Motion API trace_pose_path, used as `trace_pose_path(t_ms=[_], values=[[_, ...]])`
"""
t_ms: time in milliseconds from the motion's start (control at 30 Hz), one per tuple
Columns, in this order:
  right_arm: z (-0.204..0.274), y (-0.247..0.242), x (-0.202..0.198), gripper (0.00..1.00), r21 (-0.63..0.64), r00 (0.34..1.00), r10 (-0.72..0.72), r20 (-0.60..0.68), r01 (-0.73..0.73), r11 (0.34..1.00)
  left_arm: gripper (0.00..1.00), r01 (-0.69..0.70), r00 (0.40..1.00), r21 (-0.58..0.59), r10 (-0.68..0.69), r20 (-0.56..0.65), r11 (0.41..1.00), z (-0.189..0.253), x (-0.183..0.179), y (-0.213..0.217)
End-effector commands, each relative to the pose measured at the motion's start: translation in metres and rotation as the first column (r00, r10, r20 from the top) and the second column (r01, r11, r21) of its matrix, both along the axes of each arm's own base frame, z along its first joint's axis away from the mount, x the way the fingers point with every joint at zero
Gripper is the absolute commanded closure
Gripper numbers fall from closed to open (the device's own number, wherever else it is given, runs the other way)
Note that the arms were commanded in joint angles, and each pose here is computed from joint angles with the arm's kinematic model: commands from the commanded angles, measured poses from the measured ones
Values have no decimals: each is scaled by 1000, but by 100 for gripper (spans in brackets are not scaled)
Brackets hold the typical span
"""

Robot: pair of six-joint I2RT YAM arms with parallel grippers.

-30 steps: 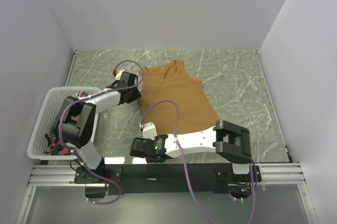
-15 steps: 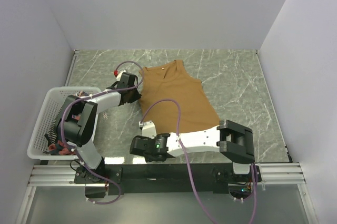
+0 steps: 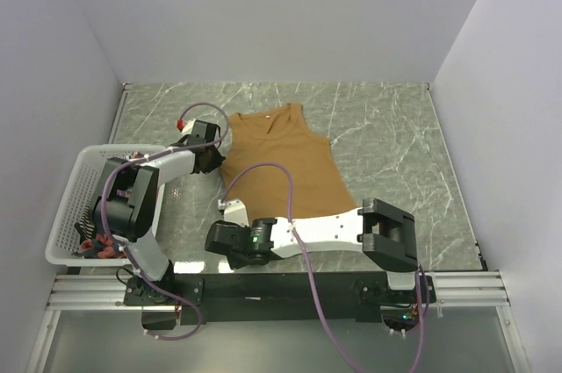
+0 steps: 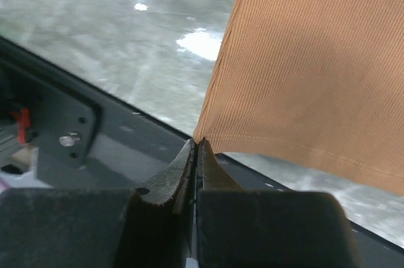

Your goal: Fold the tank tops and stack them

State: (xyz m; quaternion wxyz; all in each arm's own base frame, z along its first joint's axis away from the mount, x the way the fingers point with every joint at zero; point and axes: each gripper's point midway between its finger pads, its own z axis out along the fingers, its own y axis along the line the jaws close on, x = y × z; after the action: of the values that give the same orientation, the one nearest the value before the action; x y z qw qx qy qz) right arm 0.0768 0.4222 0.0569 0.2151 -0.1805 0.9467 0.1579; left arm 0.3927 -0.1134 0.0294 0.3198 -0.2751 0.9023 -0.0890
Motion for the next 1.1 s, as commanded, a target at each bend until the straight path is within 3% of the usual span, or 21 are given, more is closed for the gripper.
trace_pose_path(t_ms=[0, 333, 1067], values=[[19, 33, -4, 100, 92, 999, 46, -22, -44, 995, 99, -112, 992, 18, 110, 61, 994, 31, 10, 25], [43, 24, 5, 100, 202, 998, 50, -49, -39, 979, 99, -108, 989, -18, 109, 105, 994, 69, 21, 20], [20, -80, 33, 100, 251, 989, -119, -92, 139, 958, 100, 48, 998, 14, -48, 48, 999, 63, 44, -87]])
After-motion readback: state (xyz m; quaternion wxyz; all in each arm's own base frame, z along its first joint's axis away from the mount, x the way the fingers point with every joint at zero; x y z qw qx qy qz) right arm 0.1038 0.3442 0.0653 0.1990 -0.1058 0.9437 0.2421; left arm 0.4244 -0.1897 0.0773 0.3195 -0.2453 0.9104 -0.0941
